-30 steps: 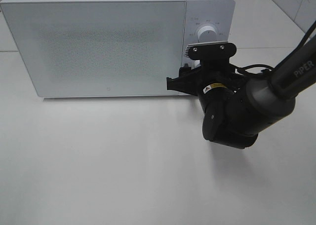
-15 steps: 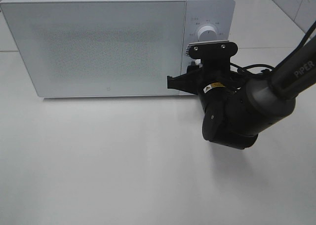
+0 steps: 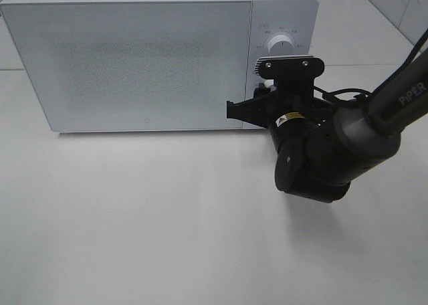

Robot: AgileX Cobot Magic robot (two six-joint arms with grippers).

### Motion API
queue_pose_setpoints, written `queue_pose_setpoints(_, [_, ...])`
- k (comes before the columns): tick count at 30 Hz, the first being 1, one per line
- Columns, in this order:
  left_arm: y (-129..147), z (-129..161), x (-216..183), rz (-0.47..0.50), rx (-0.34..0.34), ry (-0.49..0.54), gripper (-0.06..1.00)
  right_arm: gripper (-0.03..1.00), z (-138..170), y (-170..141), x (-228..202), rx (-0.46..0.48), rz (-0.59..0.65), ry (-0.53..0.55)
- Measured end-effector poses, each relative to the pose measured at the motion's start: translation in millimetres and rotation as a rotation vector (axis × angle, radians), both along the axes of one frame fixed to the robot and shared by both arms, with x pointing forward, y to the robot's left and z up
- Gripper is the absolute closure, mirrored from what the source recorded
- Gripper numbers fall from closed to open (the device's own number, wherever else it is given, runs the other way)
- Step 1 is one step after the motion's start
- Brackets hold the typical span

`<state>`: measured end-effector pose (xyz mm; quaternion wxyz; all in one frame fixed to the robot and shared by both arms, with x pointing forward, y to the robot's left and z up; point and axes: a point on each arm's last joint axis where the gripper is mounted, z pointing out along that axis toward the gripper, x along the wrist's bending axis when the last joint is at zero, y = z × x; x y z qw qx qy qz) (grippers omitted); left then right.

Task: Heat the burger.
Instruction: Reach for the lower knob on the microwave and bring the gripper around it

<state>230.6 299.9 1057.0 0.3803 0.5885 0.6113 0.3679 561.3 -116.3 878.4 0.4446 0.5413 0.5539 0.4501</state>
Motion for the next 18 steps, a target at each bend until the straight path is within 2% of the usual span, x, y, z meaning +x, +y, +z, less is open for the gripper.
queue_pose_setpoints(2, [0.0,0.0,0.0,0.000,0.000,0.000,-0.05,0.54,-0.1,0.0,0.0,0.070,-0.002,-0.001])
queue_pose_setpoints(3, [0.0,0.0,0.0,0.000,0.000,0.000,-0.05,0.54,-0.1,0.0,0.0,0.070,-0.002,-0.001])
queue_pose_setpoints(5, [0.0,0.0,0.0,0.000,0.000,0.000,-0.05,0.54,-0.5,-1.4,0.0,0.184,-0.020,-0.001])
queue_pose_setpoints(6, [0.0,0.0,0.0,0.000,0.000,0.000,-0.05,0.54,-0.5,-1.4,0.0,0.184,-0.020,-0.001])
queue_pose_setpoints(8, [0.0,0.0,0.0,0.000,0.000,0.000,-0.05,0.54,-0.7,-1.4,-0.7,0.386,-0.053,0.003])
queue_pose_setpoints(9, [0.0,0.0,0.0,0.000,0.000,0.000,-0.05,0.54,-0.7,-1.4,-0.7,0.386,-0.053,0.003])
queue_pose_setpoints(10, [0.0,0.0,0.0,0.000,0.000,0.000,-0.05,0.54,-0.8,-1.1,-0.9,0.437,-0.059,0.006])
queue_pose_setpoints(11, [0.0,0.0,0.0,0.000,0.000,0.000,-0.05,0.54,-1.3,-1.2,-1.6,0.525,-0.072,0.011])
queue_pose_setpoints(14, [0.0,0.0,0.0,0.000,0.000,0.000,-0.05,0.54,-1.3,-1.0,-1.8,0.573,-0.079,0.012])
queue_pose_setpoints(15, [0.0,0.0,0.0,0.000,0.000,0.000,-0.05,0.54,-1.4,-1.0,-2.0,0.666,-0.095,0.016])
queue_pose_setpoints(16, [0.0,0.0,0.0,0.000,0.000,0.000,-0.05,0.54,-1.3,-1.1,-1.8,0.714,-0.103,0.017])
queue_pose_setpoints(17, [0.0,0.0,0.0,0.000,0.000,0.000,-0.05,0.54,-1.3,-1.1,-1.8,0.714,-0.103,0.017])
queue_pose_setpoints(18, [0.0,0.0,0.0,0.000,0.000,0.000,-0.05,0.54,-1.2,-0.9,-1.8,0.799,-0.118,0.020])
